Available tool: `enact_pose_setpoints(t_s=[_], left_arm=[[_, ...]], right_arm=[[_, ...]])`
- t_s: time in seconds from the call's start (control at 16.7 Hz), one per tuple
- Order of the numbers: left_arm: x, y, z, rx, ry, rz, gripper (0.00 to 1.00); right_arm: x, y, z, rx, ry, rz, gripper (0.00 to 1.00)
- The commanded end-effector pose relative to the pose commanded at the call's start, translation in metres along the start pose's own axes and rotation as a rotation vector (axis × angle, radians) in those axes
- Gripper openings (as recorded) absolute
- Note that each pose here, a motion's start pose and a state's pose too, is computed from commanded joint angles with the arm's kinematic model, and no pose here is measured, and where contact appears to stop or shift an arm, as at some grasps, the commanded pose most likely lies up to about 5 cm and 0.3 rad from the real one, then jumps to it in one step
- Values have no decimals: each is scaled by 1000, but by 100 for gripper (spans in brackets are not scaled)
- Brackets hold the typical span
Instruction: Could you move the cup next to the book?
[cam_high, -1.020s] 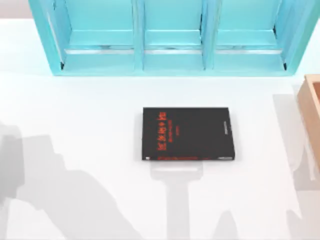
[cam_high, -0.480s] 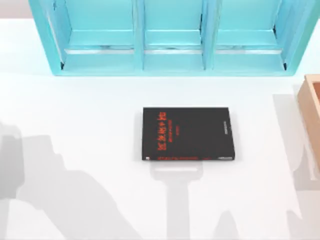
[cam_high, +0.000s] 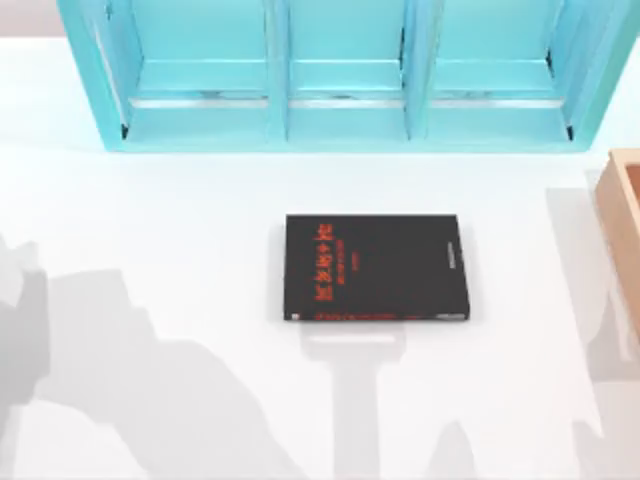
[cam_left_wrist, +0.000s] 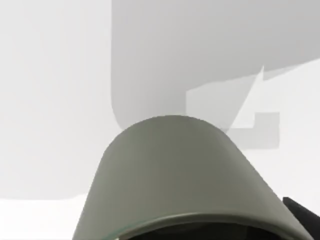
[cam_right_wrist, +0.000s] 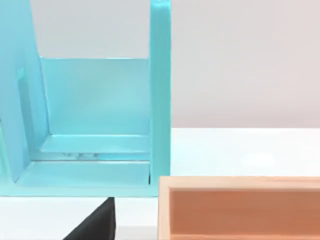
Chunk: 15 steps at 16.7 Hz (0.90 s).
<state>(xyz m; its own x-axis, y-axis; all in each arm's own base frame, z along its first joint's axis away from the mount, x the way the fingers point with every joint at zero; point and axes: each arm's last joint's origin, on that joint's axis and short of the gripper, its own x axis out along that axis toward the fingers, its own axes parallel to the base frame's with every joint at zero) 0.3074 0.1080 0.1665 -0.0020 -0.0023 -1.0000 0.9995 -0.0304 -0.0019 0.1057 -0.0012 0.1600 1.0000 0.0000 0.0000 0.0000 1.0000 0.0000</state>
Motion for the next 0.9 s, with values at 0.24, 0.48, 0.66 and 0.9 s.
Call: enact_pose_setpoints(t_s=[0.24,0.48,0.66,0.9], left_arm=[[-22,-2,0,-8,3,5,0],[-20,-1,0,-8,1,1,0],[-22,6,4,-45,3,5,0],[-29,31,27,-169,0,14,0]], right_arm=[[0,0,0,0,0,0,100],[0,0,0,0,0,0,100],[0,0,0,0,0,0,100],[0,0,0,0,0,0,100]])
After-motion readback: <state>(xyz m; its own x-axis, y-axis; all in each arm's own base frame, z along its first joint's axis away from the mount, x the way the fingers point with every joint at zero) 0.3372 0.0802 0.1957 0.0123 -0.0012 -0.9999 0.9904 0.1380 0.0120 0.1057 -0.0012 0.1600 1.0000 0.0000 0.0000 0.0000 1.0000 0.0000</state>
